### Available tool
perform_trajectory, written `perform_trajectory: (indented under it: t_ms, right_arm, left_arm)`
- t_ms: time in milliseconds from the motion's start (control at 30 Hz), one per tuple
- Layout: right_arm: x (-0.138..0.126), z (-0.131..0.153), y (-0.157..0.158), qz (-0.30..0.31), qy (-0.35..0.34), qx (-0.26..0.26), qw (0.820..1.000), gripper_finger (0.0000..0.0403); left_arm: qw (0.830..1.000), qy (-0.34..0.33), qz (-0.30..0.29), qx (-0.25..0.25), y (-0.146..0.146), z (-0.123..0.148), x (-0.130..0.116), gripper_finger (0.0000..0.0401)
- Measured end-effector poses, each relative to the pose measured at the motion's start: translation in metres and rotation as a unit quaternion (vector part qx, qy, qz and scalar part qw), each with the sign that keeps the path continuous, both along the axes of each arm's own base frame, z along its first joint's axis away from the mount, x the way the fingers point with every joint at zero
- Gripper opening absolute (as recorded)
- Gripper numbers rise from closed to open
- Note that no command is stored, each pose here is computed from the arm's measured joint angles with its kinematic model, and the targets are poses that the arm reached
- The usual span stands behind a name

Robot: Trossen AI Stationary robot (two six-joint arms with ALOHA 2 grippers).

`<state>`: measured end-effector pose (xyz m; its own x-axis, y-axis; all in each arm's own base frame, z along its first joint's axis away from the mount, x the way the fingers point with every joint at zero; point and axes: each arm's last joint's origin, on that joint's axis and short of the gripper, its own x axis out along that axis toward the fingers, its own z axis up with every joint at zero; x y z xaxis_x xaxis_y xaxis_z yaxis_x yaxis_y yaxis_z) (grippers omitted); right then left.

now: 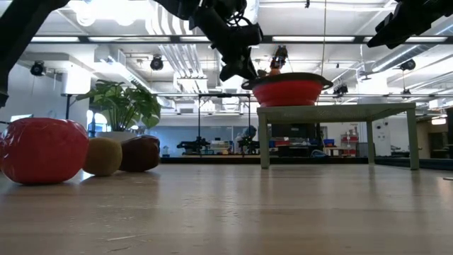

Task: Pick & Place Fruit
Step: Put the orange into the strainer bowl on the shelf, then put the red apple into the strainer bowl on the shelf

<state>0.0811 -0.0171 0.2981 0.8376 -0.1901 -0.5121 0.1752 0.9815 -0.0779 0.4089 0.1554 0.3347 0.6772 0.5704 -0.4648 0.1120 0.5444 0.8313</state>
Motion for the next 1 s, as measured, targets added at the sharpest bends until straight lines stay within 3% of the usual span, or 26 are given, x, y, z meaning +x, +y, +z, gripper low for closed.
perform_trajectory:
  t_ms: [100,267,467,633,800,1000]
  right_arm:
    - [0.000,0.000,0.000,0.000,0.000,0.000,1.000,0.0013]
    - [0.000,0.000,0.000,0.000,0.000,0.000,1.000,0.0013]
    - [0.000,0.000,0.000,0.000,0.000,0.000,1.000,0.0013]
    - [0.000,0.000,0.000,0.000,0.000,0.000,1.000,0.0013]
    - [0.000,0.000,0.000,0.000,0.000,0.000,1.000,0.0013]
    - [0.000,0.000,0.000,0.000,0.000,0.000,1.000,0.0013]
  left_arm:
    - [1.000,0.001,0.007,0.016,0.000,0.002,0.001,0.0096]
    - [0.993,0.028,0.075,0.090,-0.001,0.014,-0.001,0.0111]
    - [0.991,0.053,0.081,0.091,-0.011,0.029,-0.010,0.0109]
    - [0.993,0.065,0.092,0.025,-0.036,0.035,-0.024,0.0109]
    - [0.988,0.082,0.101,-0.080,-0.067,0.031,-0.040,0.0110]
    - [0.955,0.120,0.131,-0.237,-0.092,0.024,-0.062,0.0110]
